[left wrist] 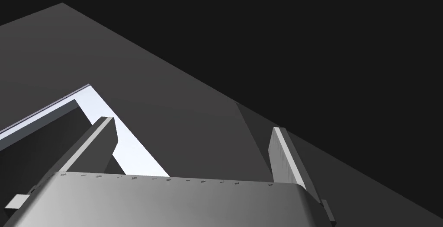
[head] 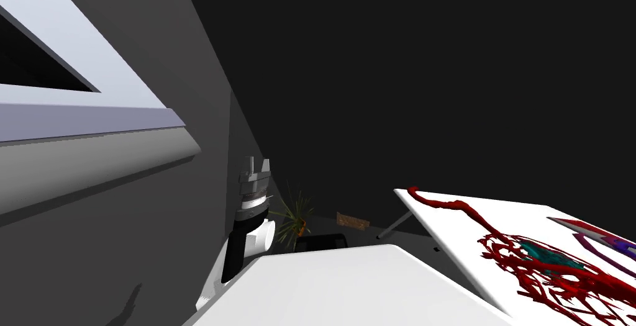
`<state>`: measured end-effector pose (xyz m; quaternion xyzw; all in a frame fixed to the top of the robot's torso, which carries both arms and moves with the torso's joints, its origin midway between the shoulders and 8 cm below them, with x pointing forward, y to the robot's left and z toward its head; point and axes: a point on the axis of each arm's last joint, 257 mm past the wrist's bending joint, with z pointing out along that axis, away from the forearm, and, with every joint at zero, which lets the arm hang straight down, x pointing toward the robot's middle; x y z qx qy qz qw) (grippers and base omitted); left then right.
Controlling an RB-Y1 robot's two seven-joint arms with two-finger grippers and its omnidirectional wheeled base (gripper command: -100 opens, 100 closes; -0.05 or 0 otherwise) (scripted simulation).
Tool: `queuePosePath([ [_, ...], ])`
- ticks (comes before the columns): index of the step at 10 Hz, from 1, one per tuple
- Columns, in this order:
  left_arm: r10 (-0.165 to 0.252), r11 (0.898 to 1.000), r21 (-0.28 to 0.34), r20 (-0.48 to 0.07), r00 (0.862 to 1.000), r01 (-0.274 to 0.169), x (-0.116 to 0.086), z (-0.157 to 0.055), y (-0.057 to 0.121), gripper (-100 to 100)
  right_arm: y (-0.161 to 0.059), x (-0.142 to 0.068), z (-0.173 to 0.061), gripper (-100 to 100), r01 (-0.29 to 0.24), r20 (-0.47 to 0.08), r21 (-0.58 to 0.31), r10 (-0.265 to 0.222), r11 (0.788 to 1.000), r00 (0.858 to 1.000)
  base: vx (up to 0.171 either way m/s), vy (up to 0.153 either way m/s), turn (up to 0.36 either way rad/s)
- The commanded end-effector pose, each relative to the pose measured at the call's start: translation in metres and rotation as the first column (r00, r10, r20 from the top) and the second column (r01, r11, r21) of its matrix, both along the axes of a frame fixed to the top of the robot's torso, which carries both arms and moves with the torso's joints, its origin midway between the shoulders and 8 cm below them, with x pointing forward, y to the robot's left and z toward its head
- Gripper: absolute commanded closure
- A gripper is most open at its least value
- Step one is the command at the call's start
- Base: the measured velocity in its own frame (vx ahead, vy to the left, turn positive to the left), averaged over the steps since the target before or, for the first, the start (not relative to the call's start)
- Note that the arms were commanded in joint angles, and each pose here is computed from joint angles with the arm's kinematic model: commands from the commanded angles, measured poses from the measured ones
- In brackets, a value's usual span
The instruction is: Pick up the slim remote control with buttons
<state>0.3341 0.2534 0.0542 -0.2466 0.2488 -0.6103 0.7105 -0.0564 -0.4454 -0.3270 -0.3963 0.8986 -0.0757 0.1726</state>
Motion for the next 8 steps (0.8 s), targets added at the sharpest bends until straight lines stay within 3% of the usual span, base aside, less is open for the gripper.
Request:
queuePosePath([
  [1, 0.000, 1.000, 0.000, 0.000, 1.000, 0.000, 0.000, 0.000, 0.000, 0, -0.012, -0.033, 0.001, -100, -0.089, -0.094, -0.042, 0.085, 0.995, 0.992, 0.077, -0.242, 0.151],
  [2, 0.000, 1.000, 0.000, 0.000, 1.000, 0.000, 0.000, 0.000, 0.000, 0, -0.012, -0.033, 0.001, -100, -0.089, -0.094, -0.042, 0.085, 0.995, 0.992, 0.051, -0.172, 0.077],
  [5, 0.000, 1.000, 0.000, 0.000, 1.000, 0.000, 0.000, 0.000, 0.000, 0, -0.029, -0.083, 0.003, -100, -0.251, -0.245, -0.062, 0.229, 0.966, 0.942, 0.045, -0.184, 0.121],
  [6, 0.000, 1.000, 0.000, 0.000, 1.000, 0.000, 0.000, 0.000, 0.000, 0, -0.029, -0.083, 0.003, -100, -0.251, -0.245, -0.062, 0.229, 0.966, 0.942, 0.032, -0.156, 0.050],
  [8, 0.000, 1.000, 0.000, 0.000, 1.000, 0.000, 0.000, 0.000, 0.000, 0, -0.035, -0.105, 0.004, -100, -0.336, -0.311, -0.050, 0.304, 0.941, 0.900, 0.001, -0.142, 0.078],
])
